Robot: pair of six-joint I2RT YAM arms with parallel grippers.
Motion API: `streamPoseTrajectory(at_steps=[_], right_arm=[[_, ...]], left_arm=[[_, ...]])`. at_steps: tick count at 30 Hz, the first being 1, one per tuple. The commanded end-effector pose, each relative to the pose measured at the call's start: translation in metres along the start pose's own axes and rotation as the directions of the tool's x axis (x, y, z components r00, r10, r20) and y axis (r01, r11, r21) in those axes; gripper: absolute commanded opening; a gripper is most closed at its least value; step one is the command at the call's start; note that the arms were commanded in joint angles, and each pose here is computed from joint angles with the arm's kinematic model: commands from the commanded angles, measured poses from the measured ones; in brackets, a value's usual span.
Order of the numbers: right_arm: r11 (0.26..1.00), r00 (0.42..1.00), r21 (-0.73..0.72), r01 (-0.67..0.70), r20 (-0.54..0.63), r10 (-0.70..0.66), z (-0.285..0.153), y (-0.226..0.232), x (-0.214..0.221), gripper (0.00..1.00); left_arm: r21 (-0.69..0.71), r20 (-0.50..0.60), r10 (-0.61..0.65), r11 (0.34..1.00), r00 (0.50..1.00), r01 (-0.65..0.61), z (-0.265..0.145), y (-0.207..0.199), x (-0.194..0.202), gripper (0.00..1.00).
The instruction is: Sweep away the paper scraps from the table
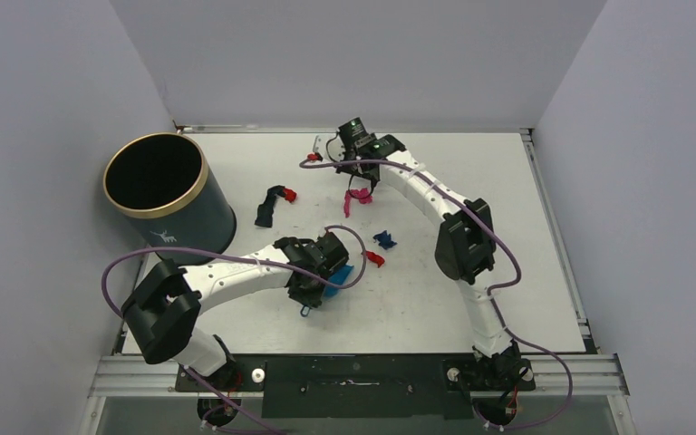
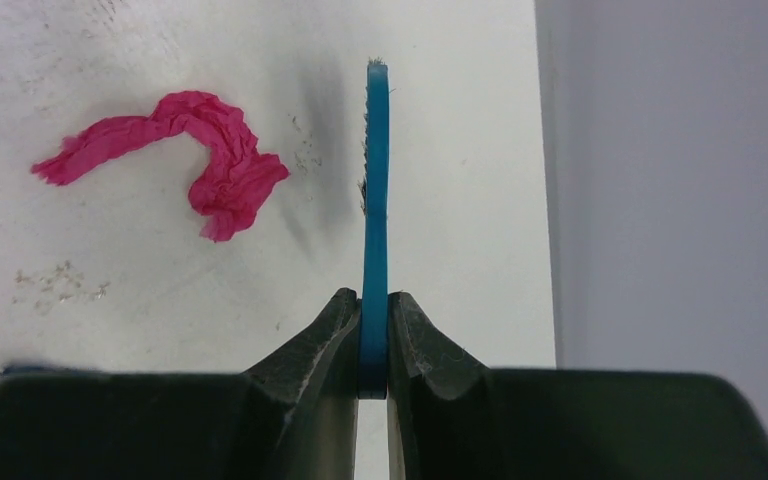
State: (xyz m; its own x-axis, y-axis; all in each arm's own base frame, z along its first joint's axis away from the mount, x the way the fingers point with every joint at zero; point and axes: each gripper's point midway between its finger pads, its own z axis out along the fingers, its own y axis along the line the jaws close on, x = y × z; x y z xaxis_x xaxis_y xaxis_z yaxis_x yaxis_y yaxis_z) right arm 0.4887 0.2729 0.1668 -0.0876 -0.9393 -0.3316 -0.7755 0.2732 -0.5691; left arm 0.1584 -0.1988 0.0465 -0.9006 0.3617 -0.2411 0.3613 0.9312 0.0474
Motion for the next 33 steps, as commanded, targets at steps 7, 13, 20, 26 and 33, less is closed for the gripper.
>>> streamPoseTrajectory(at_steps=[7,13,20,26,33], right_arm=[[0.989,0.996,-0.135,0.065,-0.044,-0.071,0.011,0.071,-0.017,0.05],[0.903,0.997,-0.425,0.055,-0.021,-0.070,-0.033,0.145,-0.021,0.05],[0.741,0.997,-0.669,0.064,0.015,-0.073,-0.091,0.203,-0.009,0.05],[0.627,0.996,-0.776,0.064,0.009,-0.090,-0.122,0.226,0.007,0.05],[0.632,0.996,-0.772,0.070,0.017,-0.090,-0.142,0.225,0.016,0.05]], left_arm=[[0.035,0.045,0.019,0.999,0.999,-0.021,-0.014,-0.011,-0.019,0.00],[0.020,0.030,0.037,0.999,0.999,-0.038,-0.010,-0.011,-0.022,0.00],[0.015,0.017,0.042,0.999,0.999,-0.042,-0.002,-0.016,-0.026,0.00],[0.017,0.017,0.036,0.999,0.999,-0.036,0.003,-0.021,-0.031,0.00],[0.006,0.032,0.014,1.000,0.999,-0.014,0.005,-0.020,-0.034,0.00]])
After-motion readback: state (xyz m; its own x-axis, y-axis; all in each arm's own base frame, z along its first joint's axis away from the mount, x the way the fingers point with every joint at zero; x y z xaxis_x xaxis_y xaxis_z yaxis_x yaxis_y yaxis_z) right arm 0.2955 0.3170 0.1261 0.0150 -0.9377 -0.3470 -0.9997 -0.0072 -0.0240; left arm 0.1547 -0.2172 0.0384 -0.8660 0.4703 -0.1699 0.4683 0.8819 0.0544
